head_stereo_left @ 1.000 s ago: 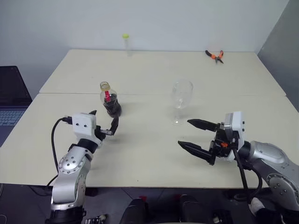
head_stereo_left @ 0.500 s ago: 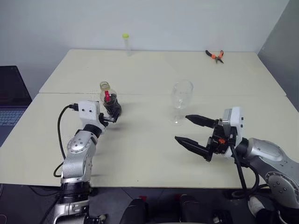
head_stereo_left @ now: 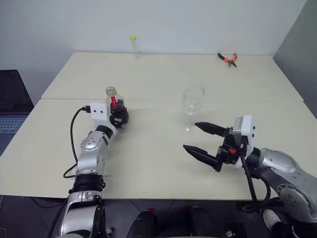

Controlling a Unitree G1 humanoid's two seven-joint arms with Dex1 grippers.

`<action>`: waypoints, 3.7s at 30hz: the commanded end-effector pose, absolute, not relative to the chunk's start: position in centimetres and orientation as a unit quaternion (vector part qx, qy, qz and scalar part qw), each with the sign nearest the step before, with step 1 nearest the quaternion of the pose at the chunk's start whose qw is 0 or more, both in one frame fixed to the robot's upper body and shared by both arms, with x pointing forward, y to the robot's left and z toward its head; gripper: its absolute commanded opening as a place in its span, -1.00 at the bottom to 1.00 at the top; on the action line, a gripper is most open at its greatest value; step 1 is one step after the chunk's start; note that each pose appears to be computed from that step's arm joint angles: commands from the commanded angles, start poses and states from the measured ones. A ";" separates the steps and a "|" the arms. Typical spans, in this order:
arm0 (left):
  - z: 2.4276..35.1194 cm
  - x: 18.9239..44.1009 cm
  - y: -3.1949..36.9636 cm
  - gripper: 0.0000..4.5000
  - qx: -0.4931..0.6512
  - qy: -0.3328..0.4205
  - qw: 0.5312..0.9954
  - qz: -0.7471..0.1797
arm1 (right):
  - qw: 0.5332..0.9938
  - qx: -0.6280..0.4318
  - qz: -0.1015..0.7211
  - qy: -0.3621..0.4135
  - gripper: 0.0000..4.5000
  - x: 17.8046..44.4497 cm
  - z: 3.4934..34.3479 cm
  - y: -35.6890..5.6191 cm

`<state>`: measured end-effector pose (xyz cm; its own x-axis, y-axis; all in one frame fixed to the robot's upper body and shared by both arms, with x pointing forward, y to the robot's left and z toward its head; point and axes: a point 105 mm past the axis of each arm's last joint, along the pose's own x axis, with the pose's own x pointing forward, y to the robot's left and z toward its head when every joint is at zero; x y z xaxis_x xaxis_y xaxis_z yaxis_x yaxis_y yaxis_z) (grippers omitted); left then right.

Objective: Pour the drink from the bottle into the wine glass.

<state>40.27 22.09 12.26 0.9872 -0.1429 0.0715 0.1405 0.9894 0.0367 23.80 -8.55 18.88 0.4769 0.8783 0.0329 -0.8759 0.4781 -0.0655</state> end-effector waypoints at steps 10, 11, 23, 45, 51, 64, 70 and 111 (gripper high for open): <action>17.4 40.6 19.7 -0.57 0.055 -0.120 0.982 -0.133 | 0.875 -0.033 0.477 -0.076 1.00 23.3 20.2 -8.9; 18.1 40.5 19.2 -0.57 0.071 -0.128 0.978 -0.147 | 0.878 -0.034 0.470 -0.081 1.00 23.3 20.3 -8.9; 23.0 41.7 11.3 -0.63 0.298 -0.178 0.892 -0.291 | 0.910 -0.048 0.397 -0.108 1.00 25.2 21.3 -9.6; 26.5 43.3 6.1 -0.66 0.524 -0.296 0.751 -0.272 | 0.947 -0.069 0.298 -0.098 1.00 28.6 21.2 -9.8; 27.0 43.2 5.7 -0.66 0.554 -0.321 0.723 -0.260 | 0.951 -0.062 0.285 -0.102 1.00 29.2 21.4 -9.7; 27.6 43.0 5.8 -0.66 0.608 -0.354 0.669 -0.239 | 0.965 -0.068 0.225 -0.119 1.00 30.8 22.0 -10.7; 27.6 43.1 5.9 -0.66 0.624 -0.357 0.655 -0.234 | 0.960 -0.065 0.242 -0.125 1.00 30.3 21.8 -9.7; 28.3 43.2 6.7 -0.67 0.670 -0.375 0.605 -0.209 | 0.957 -0.055 0.260 -0.118 1.00 30.2 21.1 -8.4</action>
